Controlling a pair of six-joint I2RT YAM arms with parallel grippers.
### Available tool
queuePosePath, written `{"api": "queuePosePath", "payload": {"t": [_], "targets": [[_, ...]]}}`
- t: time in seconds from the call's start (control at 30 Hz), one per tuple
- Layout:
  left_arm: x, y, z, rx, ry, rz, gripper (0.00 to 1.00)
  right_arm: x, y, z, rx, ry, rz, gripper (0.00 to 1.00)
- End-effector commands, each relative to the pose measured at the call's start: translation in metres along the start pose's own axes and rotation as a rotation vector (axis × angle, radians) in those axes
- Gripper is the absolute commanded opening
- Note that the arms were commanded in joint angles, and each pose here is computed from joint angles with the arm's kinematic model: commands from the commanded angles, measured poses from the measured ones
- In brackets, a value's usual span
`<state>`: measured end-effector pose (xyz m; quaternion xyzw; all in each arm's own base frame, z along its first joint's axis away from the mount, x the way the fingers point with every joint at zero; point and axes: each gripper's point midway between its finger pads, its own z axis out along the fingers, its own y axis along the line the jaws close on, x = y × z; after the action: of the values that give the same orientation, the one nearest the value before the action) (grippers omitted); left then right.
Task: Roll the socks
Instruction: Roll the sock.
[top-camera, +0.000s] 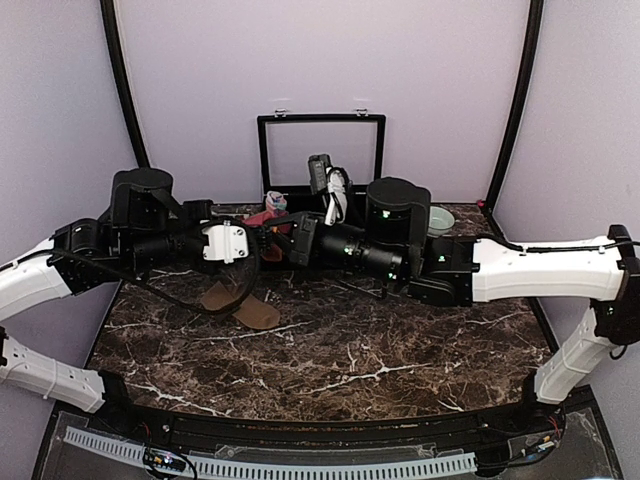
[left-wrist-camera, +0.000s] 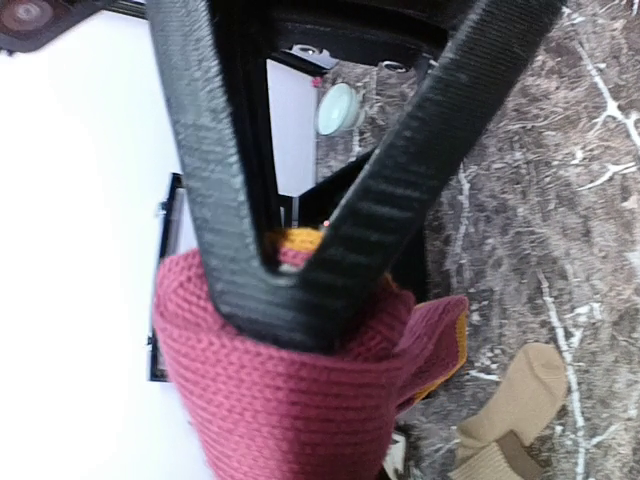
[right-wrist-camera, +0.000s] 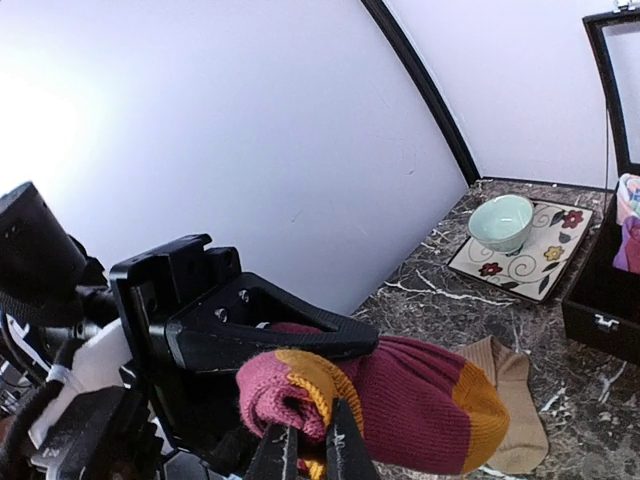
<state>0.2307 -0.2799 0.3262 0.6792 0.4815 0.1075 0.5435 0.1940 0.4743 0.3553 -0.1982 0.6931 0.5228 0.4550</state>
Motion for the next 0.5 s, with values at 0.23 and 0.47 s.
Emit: {"api": "queuePosePath", "payload": {"t": [0.23,0.47], "targets": [[-0.014,-0.005,-0.016,0.071,-0.053,-0.049,0.0,-0.017,0.005,0.012,-0.037,-0.072,0.112,0.36],[-0.062,-0.045,-0.06,0.634,-0.224,-0.437,0.0,-0.05,0.014,-0.039,-0.02,-0.133,-0.293,0.63]]}}
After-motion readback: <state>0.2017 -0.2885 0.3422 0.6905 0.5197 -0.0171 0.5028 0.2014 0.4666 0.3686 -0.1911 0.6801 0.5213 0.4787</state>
